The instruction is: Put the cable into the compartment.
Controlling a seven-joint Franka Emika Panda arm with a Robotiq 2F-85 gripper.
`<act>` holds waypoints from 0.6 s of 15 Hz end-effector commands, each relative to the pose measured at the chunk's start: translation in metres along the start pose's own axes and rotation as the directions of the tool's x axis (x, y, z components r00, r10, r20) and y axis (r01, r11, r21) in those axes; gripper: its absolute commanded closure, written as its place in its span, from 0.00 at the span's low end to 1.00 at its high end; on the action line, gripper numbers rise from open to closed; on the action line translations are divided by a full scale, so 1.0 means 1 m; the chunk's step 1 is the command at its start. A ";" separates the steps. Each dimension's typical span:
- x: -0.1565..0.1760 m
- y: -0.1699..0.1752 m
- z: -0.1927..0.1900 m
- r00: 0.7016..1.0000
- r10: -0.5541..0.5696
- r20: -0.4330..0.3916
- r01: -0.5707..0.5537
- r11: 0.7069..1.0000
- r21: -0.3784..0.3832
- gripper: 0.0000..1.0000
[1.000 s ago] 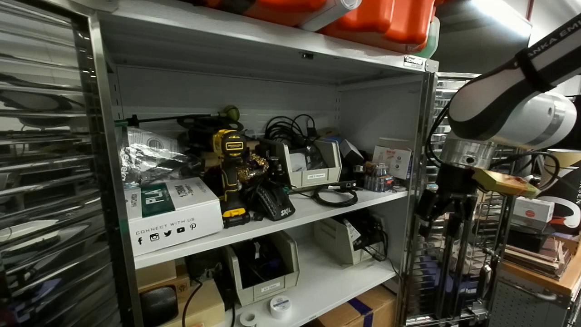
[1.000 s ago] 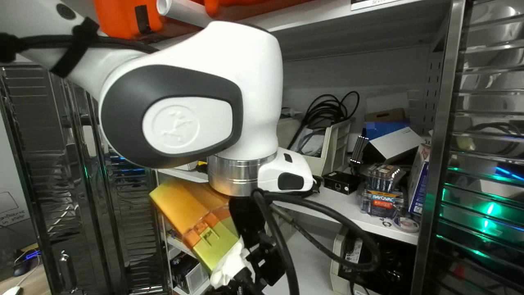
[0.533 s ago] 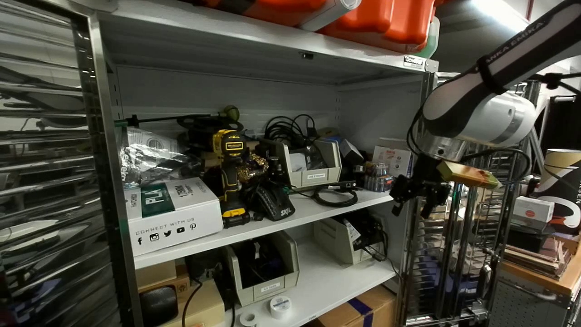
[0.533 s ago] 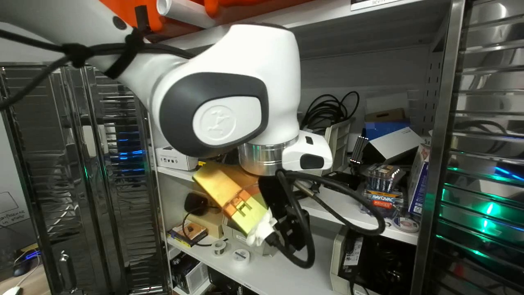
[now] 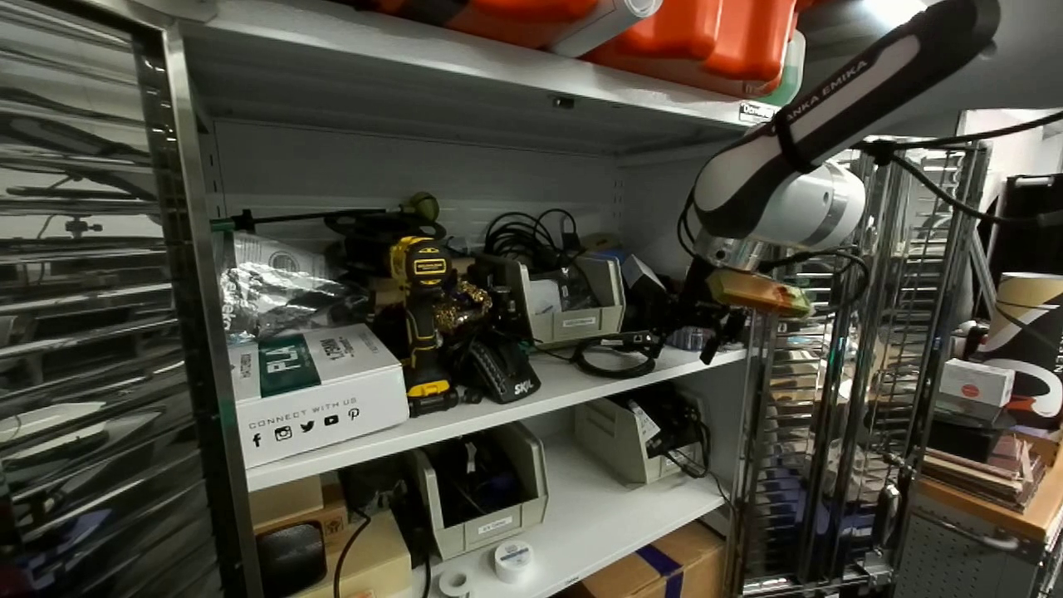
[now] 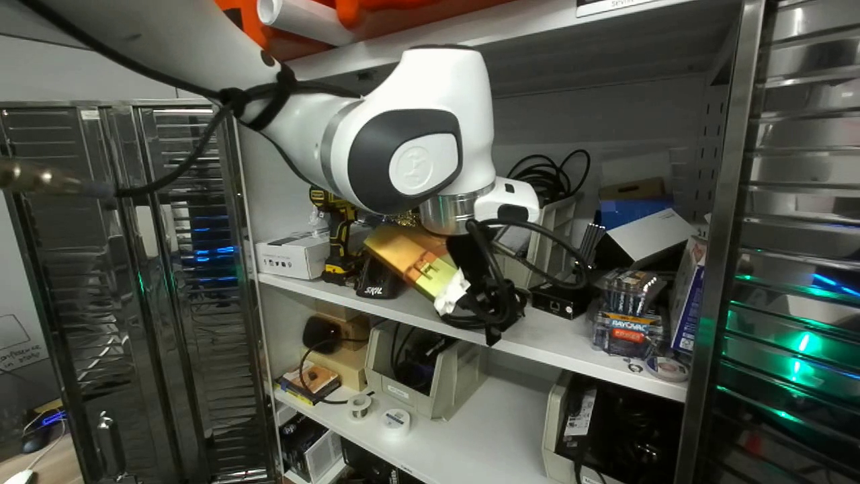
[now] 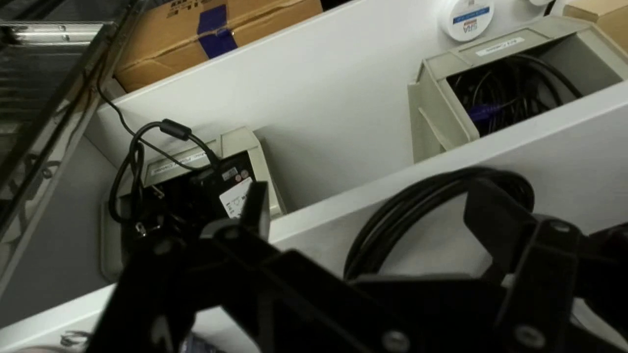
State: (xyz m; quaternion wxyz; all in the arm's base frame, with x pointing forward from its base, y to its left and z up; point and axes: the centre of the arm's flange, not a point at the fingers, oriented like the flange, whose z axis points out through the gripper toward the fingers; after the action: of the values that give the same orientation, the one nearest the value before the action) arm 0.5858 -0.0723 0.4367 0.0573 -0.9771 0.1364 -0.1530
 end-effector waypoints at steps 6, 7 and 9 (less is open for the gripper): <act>0.056 -0.001 0.020 0.997 0.063 -0.039 -0.067 0.990 -0.122 0.00; 0.058 -0.002 0.026 0.997 0.061 -0.039 -0.065 0.990 -0.128 0.00; 0.062 -0.008 0.036 0.998 0.053 -0.039 -0.057 0.989 -0.135 0.00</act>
State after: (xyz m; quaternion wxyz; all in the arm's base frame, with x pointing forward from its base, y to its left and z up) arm 0.6302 -0.0851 0.4223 0.0036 -0.9728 0.1719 -0.1553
